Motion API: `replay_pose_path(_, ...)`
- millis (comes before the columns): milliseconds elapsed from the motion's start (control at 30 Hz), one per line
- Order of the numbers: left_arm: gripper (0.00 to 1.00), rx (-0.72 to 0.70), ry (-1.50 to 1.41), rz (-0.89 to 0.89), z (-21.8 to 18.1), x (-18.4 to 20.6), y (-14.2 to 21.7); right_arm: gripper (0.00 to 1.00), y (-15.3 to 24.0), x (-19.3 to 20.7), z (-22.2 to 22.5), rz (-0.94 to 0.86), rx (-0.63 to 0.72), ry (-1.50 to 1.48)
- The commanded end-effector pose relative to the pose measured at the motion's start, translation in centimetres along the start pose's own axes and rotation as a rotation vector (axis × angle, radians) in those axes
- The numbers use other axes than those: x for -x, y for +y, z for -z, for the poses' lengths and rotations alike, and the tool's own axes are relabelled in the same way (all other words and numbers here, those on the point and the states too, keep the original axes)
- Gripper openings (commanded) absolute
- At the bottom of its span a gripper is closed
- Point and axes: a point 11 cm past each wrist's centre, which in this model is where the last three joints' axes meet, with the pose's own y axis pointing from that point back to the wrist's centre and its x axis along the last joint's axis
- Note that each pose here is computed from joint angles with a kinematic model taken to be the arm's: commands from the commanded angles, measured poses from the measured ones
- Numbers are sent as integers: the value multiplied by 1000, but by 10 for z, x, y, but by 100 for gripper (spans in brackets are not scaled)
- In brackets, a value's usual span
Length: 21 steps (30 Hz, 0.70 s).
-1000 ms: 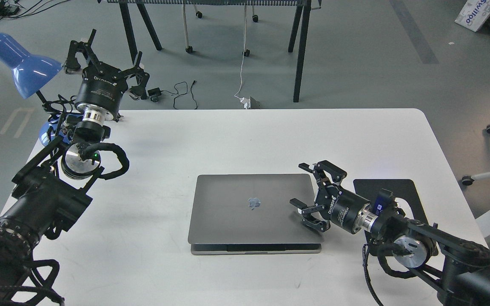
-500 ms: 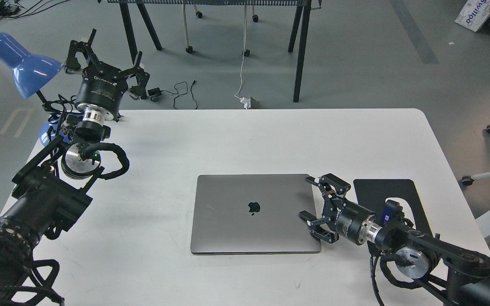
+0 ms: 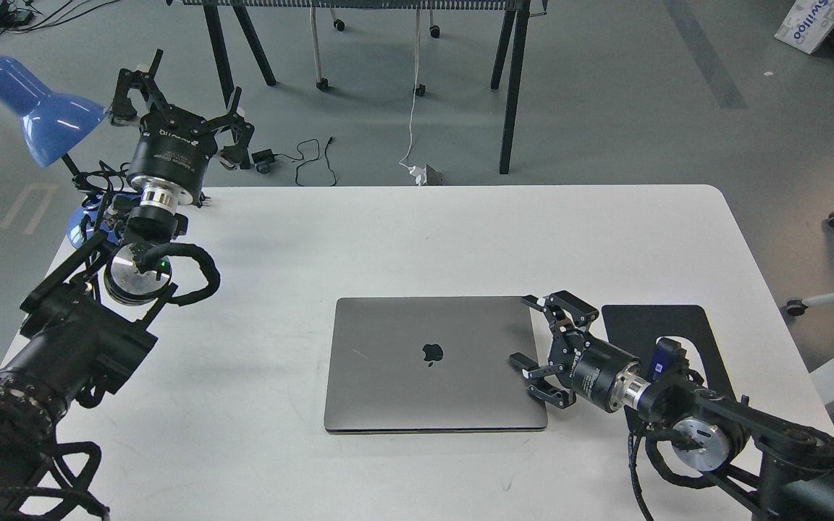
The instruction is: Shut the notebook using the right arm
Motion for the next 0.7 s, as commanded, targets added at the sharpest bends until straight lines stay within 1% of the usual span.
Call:
replay_pose_path(0, 100, 1, 0, 0, 0, 0, 0, 100, 0, -4, 43, 3, -126, -15)
replay_pose_path(100, 100, -1, 0, 0, 0, 0, 0, 100, 4, -6, 89, 16, -265, -27)
replay_pose_path(200, 100, -1, 0, 0, 0, 0, 0, 100, 12, -17, 136, -15, -407, -43)
replay_pose_path(300, 100, -1, 0, 0, 0, 0, 0, 100, 21, -28, 176, -45, -514, -47)
replay_pose_path(367, 100, -1, 0, 0, 0, 0, 0, 100, 26, -41, 199, -82, -556, -45)
replay_pose_path(500, 100, -2, 0, 0, 0, 0, 0, 100, 35, -72, 225, -160, -613, -109)
replay_pose_path(600, 100, -2, 0, 0, 0, 0, 0, 100, 37, -84, 240, -180, -664, -179)
replay_pose_path(667, 100, -2, 0, 0, 0, 0, 0, 100, 36, -90, 244, -197, -674, -191)
